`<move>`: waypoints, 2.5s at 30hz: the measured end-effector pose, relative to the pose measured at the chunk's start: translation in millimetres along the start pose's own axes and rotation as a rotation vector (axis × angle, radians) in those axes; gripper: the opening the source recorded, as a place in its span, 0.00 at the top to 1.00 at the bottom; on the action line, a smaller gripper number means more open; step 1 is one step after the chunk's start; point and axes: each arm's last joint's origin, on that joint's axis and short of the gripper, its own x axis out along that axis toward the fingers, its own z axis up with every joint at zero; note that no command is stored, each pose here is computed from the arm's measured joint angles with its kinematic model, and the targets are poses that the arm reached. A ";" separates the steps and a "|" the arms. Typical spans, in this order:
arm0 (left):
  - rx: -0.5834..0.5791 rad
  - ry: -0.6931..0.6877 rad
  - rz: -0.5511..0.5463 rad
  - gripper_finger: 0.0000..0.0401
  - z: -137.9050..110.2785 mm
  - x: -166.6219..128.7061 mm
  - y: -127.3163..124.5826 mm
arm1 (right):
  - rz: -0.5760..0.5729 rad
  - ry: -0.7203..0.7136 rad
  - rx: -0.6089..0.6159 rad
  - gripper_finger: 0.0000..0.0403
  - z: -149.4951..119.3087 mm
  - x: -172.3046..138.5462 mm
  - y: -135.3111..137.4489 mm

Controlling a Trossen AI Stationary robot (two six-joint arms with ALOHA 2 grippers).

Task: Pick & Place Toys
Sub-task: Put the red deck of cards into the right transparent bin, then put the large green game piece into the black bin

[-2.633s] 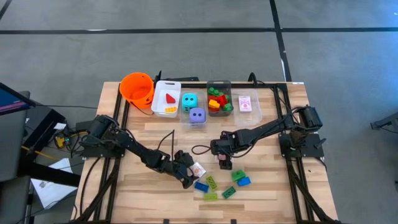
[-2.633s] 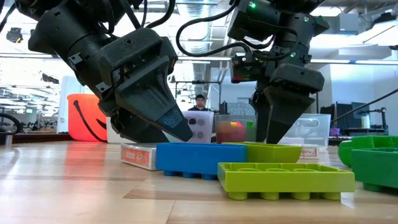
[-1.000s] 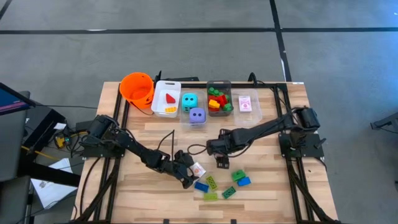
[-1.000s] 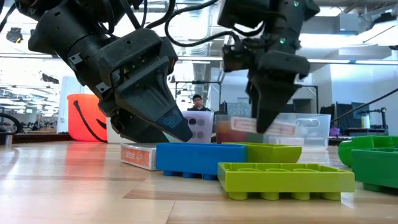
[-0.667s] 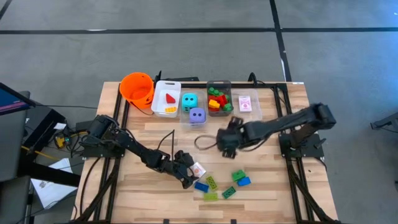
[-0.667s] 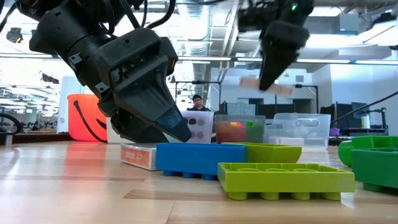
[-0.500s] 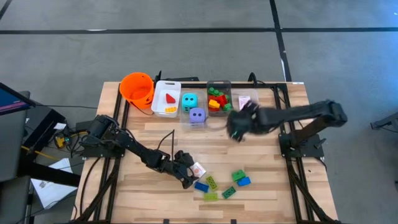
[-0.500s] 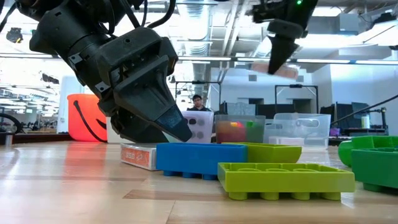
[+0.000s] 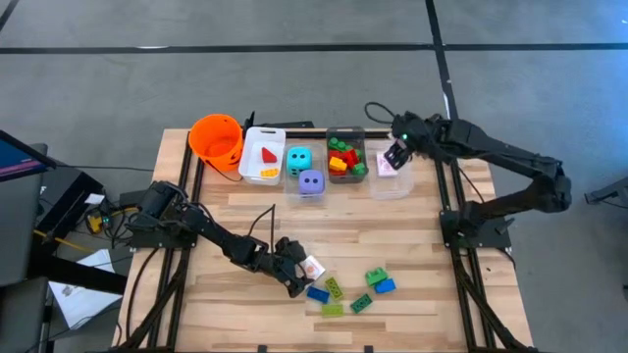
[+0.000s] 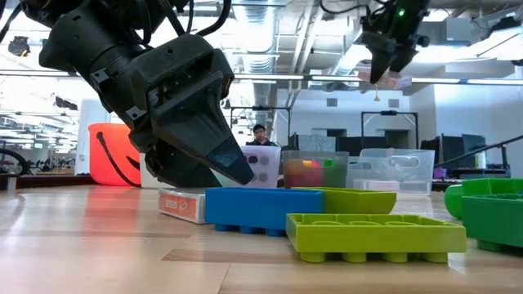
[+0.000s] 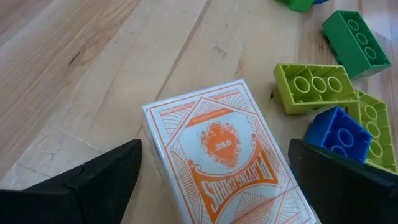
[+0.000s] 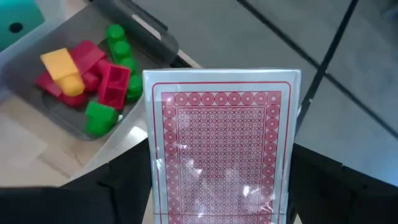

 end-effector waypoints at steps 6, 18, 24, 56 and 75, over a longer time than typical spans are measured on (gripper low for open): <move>0.000 0.001 -0.001 0.01 0.0 0.0 0.0 | 0.060 0.092 0.006 0.06 3.7 18.5 3.3; 0.000 0.002 -0.001 0.01 -0.2 0.0 -0.1 | 0.117 0.105 -0.173 0.41 -2.2 17.8 47.5; -0.003 -0.002 -0.005 0.01 0.3 0.0 -0.5 | 0.228 0.005 -0.282 0.41 -23.3 -21.8 83.0; 0.038 -0.640 -0.007 0.01 90.9 -1.1 27.4 | 0.487 -0.614 -0.232 0.41 -218.2 -56.9 202.8; 0.107 -0.608 -0.087 0.01 108.4 4.1 53.2 | 0.819 -0.067 -0.513 0.46 -232.4 -40.9 212.1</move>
